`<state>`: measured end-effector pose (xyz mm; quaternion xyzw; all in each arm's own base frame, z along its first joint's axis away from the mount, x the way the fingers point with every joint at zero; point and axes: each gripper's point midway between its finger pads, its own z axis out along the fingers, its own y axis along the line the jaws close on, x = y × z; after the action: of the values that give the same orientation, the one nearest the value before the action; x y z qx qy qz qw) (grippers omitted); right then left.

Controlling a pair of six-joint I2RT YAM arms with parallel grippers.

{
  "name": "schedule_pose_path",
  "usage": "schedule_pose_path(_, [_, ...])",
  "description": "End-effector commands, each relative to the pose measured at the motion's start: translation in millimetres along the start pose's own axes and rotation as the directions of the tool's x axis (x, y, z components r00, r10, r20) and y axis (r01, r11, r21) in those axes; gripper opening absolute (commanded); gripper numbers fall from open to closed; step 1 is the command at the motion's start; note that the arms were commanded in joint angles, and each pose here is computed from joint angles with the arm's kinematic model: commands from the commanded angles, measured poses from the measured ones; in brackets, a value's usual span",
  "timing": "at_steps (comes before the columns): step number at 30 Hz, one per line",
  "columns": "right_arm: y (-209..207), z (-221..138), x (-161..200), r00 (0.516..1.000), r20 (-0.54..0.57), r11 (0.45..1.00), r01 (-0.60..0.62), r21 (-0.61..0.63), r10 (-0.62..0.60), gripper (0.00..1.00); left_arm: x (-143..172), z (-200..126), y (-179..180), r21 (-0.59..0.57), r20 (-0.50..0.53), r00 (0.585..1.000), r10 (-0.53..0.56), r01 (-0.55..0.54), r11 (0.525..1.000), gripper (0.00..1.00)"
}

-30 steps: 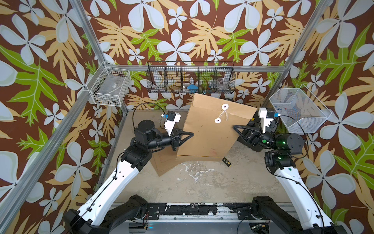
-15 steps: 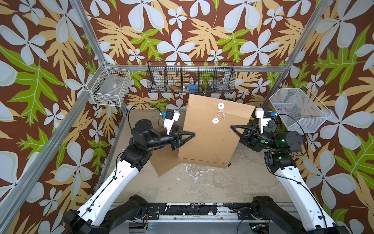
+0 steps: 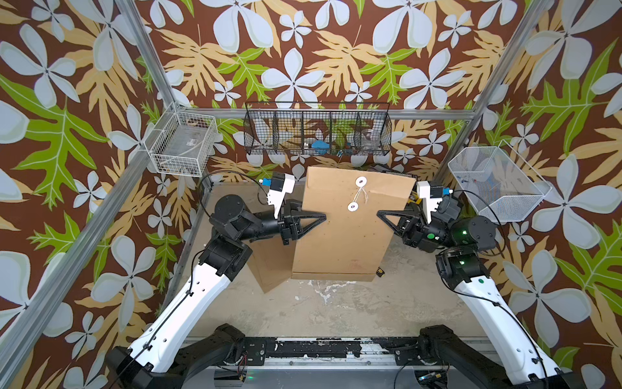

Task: Open the file bag
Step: Pick up the file bag from the file bag, then open the file bag.

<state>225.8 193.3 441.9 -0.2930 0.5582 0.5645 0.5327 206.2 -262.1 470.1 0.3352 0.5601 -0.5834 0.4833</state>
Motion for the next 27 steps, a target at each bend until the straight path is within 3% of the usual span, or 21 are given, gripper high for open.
schedule_pose_path(1, [7.6, 1.7, -7.3, 0.999, 0.025, 1.000, 0.026, -0.016, -0.026, 0.00, -11.0, -0.6, -12.4, 0.045, 0.024, 0.999, 0.037, -0.038, 0.998, 0.31])
schedule_pose_path(12, [3.4, 2.3, 0.8, 0.998, -0.033, 0.998, 0.058, 0.027, -0.058, 0.00, -8.3, -2.5, -10.9, 0.012, -0.003, 0.998, 0.055, -0.055, 0.998, 0.26])
schedule_pose_path(22, [8.3, -0.8, -1.9, 0.997, -0.023, 0.996, 0.073, 0.044, -0.072, 0.00, 3.9, -6.7, -1.6, -0.046, -0.024, 0.999, 0.048, -0.049, 0.998, 0.00])
schedule_pose_path(23, [3.6, -1.6, -1.6, 0.996, -0.028, 0.994, 0.081, 0.078, -0.079, 0.08, 3.7, -8.1, -0.4, -0.062, -0.021, 0.998, 0.053, -0.055, 0.997, 0.00])
schedule_pose_path(25, [-6.9, -4.5, -2.3, 0.994, -0.037, 0.982, 0.106, 0.158, -0.102, 0.37, 4.0, -10.4, 5.6, -0.107, -0.019, 0.998, 0.066, -0.068, 0.992, 0.00])
schedule_pose_path(27, [-19.5, -9.9, -5.2, 0.991, -0.039, 0.958, 0.131, 0.257, -0.125, 0.55, 5.1, -11.3, 12.8, -0.146, -0.025, 0.997, 0.076, -0.079, 0.986, 0.00])
